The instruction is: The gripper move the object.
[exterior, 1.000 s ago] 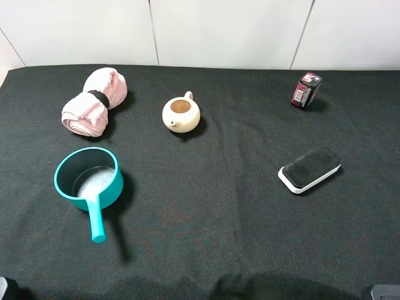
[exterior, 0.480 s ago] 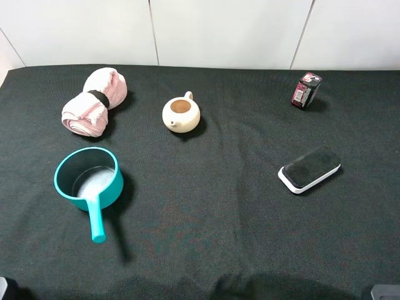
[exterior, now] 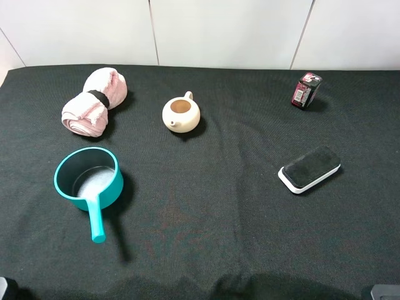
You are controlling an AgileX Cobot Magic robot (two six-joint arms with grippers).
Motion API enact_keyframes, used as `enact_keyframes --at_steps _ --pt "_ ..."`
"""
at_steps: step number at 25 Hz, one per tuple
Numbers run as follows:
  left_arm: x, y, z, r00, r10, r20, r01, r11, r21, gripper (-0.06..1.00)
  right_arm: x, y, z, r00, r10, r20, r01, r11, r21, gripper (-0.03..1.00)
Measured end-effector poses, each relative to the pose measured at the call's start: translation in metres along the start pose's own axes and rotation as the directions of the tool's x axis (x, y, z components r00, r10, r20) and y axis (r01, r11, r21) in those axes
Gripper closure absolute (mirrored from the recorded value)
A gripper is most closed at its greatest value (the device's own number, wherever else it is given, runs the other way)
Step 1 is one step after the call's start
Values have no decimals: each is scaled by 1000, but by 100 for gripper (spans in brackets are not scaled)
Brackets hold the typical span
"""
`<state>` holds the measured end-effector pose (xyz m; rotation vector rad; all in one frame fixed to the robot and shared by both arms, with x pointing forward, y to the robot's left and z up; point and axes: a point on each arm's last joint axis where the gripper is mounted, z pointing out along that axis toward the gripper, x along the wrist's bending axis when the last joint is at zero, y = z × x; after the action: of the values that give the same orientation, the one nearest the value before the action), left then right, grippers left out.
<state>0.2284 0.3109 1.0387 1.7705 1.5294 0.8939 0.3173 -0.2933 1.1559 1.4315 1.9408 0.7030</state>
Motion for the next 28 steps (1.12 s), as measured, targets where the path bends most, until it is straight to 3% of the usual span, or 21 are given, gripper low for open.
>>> enact_keyframes --at_steps 11,21,28 --pt "0 0 0 1000 0 0 0 1000 0 12 -11 39 50 997 4 -74 13 975 222 27" --pt "0 0 0 1000 0 0 0 1000 0 12 -17 47 104 993 10 -116 36 920 390 27" --pt "0 0 0 1000 0 0 0 1000 0 12 -19 49 135 990 9 -139 56 889 455 27"
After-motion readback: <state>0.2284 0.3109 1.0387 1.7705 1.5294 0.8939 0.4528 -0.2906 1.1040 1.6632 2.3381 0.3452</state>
